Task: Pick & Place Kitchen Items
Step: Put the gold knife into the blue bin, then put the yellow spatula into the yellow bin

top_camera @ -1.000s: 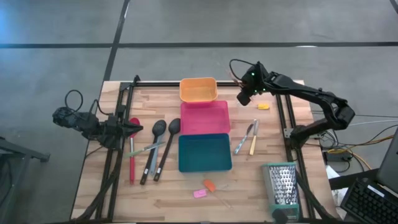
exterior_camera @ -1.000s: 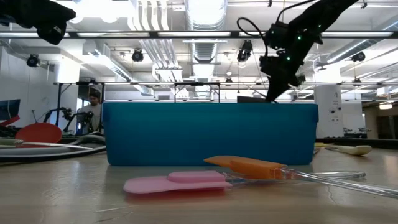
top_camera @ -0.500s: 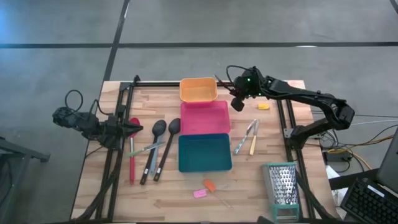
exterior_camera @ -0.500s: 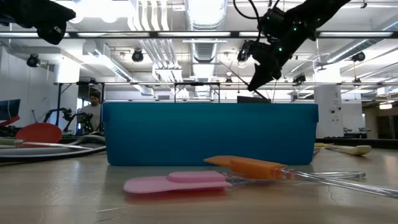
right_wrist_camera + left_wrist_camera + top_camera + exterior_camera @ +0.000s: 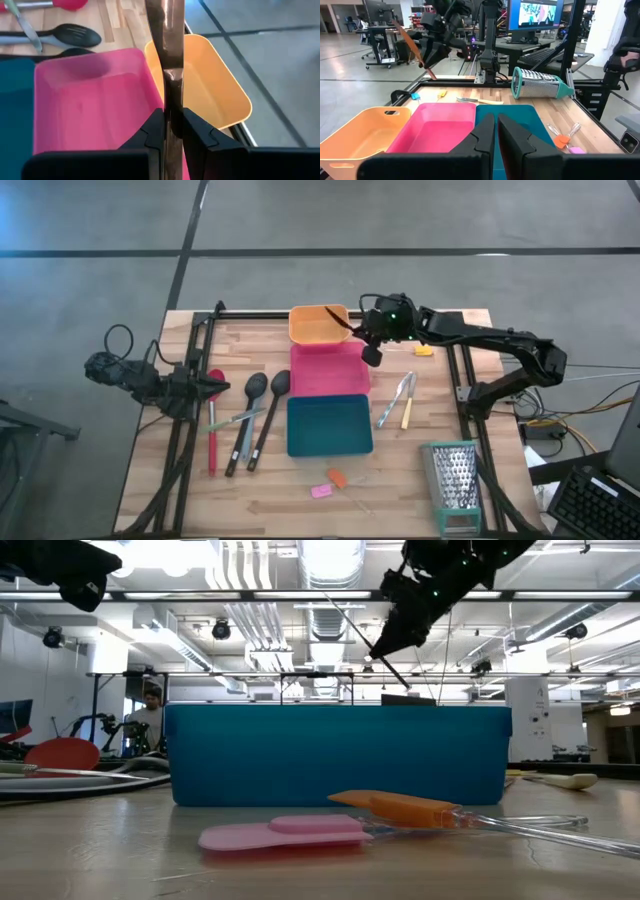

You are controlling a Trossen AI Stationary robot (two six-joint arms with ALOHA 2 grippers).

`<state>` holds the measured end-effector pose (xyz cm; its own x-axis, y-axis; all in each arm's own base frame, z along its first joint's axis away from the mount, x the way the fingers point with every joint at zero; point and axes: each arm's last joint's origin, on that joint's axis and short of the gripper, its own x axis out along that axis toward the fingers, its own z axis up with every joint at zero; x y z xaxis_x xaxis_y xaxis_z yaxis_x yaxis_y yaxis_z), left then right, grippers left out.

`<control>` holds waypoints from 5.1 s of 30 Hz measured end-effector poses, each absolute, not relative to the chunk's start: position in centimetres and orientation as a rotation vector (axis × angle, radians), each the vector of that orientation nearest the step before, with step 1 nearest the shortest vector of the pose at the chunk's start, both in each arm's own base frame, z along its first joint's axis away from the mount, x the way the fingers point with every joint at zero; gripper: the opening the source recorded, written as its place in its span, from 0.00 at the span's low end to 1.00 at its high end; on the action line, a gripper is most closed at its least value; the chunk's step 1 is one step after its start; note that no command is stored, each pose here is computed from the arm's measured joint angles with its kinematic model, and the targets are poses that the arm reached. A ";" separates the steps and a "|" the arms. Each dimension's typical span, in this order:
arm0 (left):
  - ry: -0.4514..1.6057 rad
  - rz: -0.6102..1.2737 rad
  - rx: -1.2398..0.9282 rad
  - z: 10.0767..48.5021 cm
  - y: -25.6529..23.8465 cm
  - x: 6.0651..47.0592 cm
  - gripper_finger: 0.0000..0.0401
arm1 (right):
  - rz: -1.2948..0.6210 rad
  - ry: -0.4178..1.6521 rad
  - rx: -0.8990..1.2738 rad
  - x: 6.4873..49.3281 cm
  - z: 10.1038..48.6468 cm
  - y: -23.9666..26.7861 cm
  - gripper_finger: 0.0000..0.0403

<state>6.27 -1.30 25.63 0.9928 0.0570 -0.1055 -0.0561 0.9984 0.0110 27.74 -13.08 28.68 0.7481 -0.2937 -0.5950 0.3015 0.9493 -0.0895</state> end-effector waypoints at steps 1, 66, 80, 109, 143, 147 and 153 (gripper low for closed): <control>0.106 0.057 0.008 25.6 -1.3 6.3 0.06 | -0.320 0.668 0.029 28.0 28.9 -12.9 0.08; 0.106 0.057 0.008 25.6 -1.3 6.3 0.06 | 0.226 1.158 -0.105 37.1 17.1 2.2 0.08; 0.122 0.057 0.016 25.5 -1.3 6.3 0.06 | 0.185 1.424 -0.160 40.5 15.5 2.8 0.08; 0.124 0.057 0.016 25.5 -1.3 6.3 0.06 | 0.178 1.439 -0.145 42.5 15.4 3.3 0.36; 0.131 0.057 0.020 25.4 -1.4 6.4 0.06 | 0.008 1.170 -0.093 33.2 30.1 2.3 0.34; 0.131 0.057 0.020 25.4 -1.4 6.4 0.06 | -0.108 1.125 -0.126 29.8 31.5 1.7 0.30; 0.131 0.057 0.020 25.4 -1.4 6.4 0.06 | -0.399 1.030 -0.199 25.0 32.7 0.5 0.26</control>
